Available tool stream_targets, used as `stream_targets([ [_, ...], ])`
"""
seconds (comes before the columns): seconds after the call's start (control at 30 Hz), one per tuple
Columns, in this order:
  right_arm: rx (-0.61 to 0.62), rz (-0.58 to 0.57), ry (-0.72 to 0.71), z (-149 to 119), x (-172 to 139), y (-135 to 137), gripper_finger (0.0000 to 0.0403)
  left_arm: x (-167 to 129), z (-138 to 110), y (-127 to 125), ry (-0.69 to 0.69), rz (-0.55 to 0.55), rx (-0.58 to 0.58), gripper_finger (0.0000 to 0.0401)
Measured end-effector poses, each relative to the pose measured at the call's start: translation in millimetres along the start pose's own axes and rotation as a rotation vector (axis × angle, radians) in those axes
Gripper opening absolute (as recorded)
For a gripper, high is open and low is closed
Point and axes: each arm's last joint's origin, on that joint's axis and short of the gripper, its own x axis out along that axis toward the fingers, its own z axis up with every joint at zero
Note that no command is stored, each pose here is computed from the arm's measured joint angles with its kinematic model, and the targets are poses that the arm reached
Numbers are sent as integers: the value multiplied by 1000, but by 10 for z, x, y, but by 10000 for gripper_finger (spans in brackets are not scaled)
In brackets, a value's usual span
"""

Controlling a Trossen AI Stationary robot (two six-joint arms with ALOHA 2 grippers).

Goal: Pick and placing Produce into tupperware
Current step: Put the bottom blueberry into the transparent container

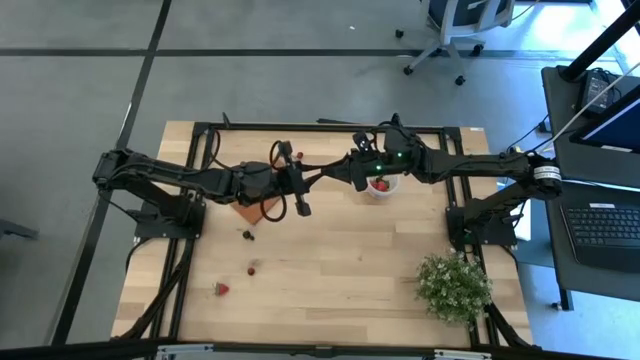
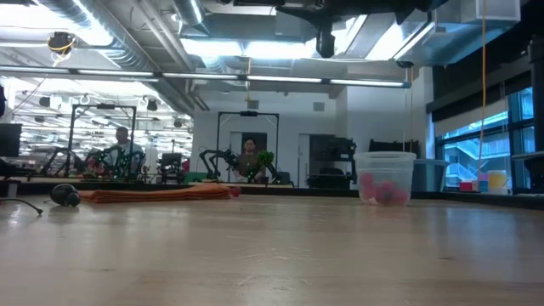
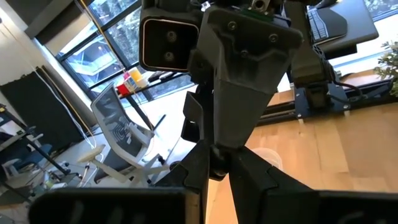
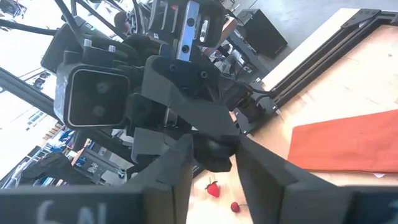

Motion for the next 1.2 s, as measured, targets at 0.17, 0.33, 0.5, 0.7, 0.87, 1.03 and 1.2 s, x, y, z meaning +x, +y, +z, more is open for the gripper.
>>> stream_targets([
  [0.17,-16,-2,3,-1,-1,-2,86,0,1,1,-1,0,6,46],
  [0.33,-20,-3,4,-2,-1,-3,71,-1,2,-1,-2,0,8,48],
  [0.5,-24,5,11,-3,-2,-2,68,-1,3,-1,-2,-1,7,49],
  [0.7,-31,5,13,-5,-2,-2,67,-4,3,-9,-3,-6,43,52],
  [0.87,-46,11,18,-7,-1,1,66,-28,22,-37,-10,-17,38,86],
  [1.03,-66,8,20,-1,-4,-10,66,-42,28,-47,-1,4,-3,137],
  [1.2,-87,-80,29,40,-37,-146,65,-72,-11,-34,57,28,-130,169],
])
